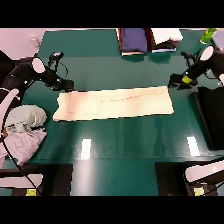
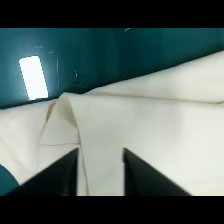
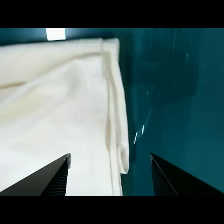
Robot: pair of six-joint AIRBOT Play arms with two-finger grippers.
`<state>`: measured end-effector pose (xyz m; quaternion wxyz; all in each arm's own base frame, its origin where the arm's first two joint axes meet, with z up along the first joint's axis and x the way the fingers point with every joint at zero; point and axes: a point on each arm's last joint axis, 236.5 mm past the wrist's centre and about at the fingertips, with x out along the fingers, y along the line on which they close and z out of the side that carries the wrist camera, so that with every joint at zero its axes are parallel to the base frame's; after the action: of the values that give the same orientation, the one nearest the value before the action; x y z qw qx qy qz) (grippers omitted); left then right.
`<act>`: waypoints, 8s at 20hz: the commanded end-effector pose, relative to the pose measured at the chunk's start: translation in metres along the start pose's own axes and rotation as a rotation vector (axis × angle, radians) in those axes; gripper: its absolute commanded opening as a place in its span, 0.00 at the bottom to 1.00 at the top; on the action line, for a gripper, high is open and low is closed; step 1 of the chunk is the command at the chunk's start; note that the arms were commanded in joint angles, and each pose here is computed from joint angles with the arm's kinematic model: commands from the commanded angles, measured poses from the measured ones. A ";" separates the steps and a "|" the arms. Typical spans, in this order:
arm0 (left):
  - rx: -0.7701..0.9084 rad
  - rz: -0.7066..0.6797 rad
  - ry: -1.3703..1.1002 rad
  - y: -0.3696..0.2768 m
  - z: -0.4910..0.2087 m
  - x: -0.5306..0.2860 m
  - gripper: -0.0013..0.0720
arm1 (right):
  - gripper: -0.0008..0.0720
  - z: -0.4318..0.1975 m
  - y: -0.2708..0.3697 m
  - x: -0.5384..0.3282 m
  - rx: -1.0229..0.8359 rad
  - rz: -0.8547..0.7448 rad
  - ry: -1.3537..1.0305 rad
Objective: Fold the shirts.
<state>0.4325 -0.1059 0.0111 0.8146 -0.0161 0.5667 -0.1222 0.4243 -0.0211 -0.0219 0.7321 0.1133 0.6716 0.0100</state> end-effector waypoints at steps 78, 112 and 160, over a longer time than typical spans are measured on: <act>0.009 0.108 -0.579 0.024 0.054 -0.247 0.06 | 0.88 -0.076 0.303 0.066 -0.264 0.341 -0.013; 0.200 -0.089 -0.462 -0.086 0.027 -0.213 0.06 | 0.04 0.052 -0.160 -0.190 0.388 -0.148 -0.497; 0.206 -0.135 -0.386 -0.095 0.009 -0.207 0.06 | 0.88 -0.102 -0.182 -0.186 0.470 -0.169 -0.535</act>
<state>0.3548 -0.1542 0.2201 0.8945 0.0065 0.3842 -0.2285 0.2202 -0.2590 0.0857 0.7814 0.1806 0.5034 -0.3214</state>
